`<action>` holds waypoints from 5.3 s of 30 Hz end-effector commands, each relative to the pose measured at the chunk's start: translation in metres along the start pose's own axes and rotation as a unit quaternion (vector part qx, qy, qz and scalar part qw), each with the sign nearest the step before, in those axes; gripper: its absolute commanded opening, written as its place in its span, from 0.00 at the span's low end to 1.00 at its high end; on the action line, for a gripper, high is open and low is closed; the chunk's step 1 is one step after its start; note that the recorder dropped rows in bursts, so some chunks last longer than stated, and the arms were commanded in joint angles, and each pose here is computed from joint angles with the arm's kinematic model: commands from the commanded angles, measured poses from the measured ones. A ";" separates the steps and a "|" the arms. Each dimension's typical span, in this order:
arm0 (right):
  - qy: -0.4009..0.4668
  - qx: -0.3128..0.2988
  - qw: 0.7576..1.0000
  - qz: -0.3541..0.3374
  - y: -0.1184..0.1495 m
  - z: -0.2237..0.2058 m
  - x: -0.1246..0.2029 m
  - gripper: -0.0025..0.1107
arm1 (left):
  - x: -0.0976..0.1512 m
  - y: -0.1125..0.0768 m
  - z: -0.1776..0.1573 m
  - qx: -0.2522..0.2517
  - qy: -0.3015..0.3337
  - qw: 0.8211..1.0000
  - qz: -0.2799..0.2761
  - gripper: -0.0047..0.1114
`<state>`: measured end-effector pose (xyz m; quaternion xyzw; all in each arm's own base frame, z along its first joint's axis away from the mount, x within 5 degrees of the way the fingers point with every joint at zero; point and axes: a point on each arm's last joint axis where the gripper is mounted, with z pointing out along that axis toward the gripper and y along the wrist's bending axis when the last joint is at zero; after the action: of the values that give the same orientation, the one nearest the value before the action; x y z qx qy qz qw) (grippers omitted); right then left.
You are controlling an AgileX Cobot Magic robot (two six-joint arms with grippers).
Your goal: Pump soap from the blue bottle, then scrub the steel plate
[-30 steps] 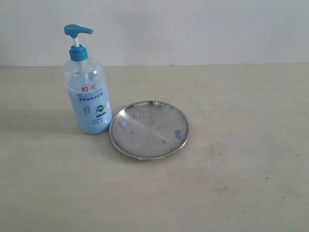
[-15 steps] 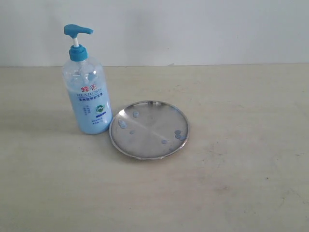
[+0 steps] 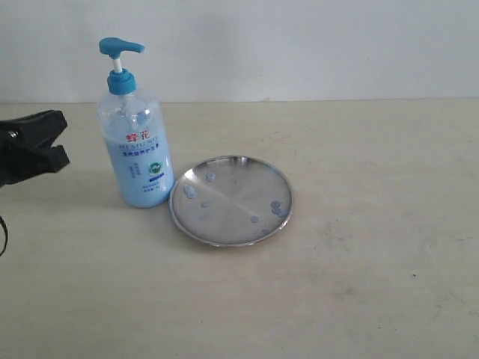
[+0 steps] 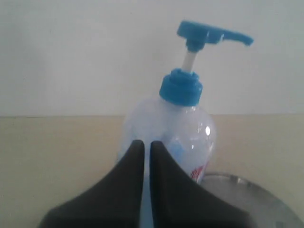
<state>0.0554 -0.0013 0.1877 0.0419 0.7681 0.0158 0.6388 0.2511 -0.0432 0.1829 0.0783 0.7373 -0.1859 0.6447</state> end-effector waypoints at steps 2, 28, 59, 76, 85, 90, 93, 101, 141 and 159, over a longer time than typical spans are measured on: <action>-0.006 -0.001 1.000 0.001 0.000 -0.001 -0.002 0.02 | 0.031 0.000 0.011 0.040 0.011 0.999 0.026 0.08; -0.006 -0.001 1.000 0.001 0.000 -0.001 -0.002 0.02 | 0.057 0.012 0.092 0.155 0.013 0.983 0.100 0.99; -0.008 -0.001 1.000 0.001 0.000 -0.001 -0.002 0.02 | 0.071 0.029 0.137 0.157 -0.008 0.979 0.127 0.99; -0.183 -0.026 0.976 0.113 0.001 -0.007 -0.034 0.02 | 0.072 0.032 0.138 0.139 0.001 0.986 0.097 0.18; -0.172 -0.039 0.964 0.197 0.001 -0.006 -0.032 0.02 | 0.072 0.030 0.137 0.152 -0.002 0.976 0.155 0.08; -0.143 -0.019 0.972 0.186 -0.001 0.011 -0.035 0.02 | 0.058 0.026 0.135 0.166 0.008 0.963 0.213 0.08; -0.157 -0.013 0.975 0.157 -0.001 0.031 -0.043 0.02 | 0.047 0.025 0.134 0.158 0.013 0.961 0.226 0.08; -0.027 -0.234 0.971 0.031 0.048 0.152 -0.110 0.02 | 0.042 0.022 0.129 0.177 0.072 0.939 0.285 0.08; 0.075 -0.441 0.887 -0.112 0.229 0.317 -0.118 0.02 | 0.043 0.006 0.133 0.188 0.058 0.927 0.319 0.08; 0.150 -0.414 0.884 -0.159 0.241 0.329 -0.070 0.02 | 0.041 0.005 0.133 0.192 0.045 0.928 0.317 0.08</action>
<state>0.4025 0.2196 0.2583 -0.2852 0.7529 0.3109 0.5051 0.3702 -0.0890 0.1231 0.4372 0.6663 -0.0938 0.5967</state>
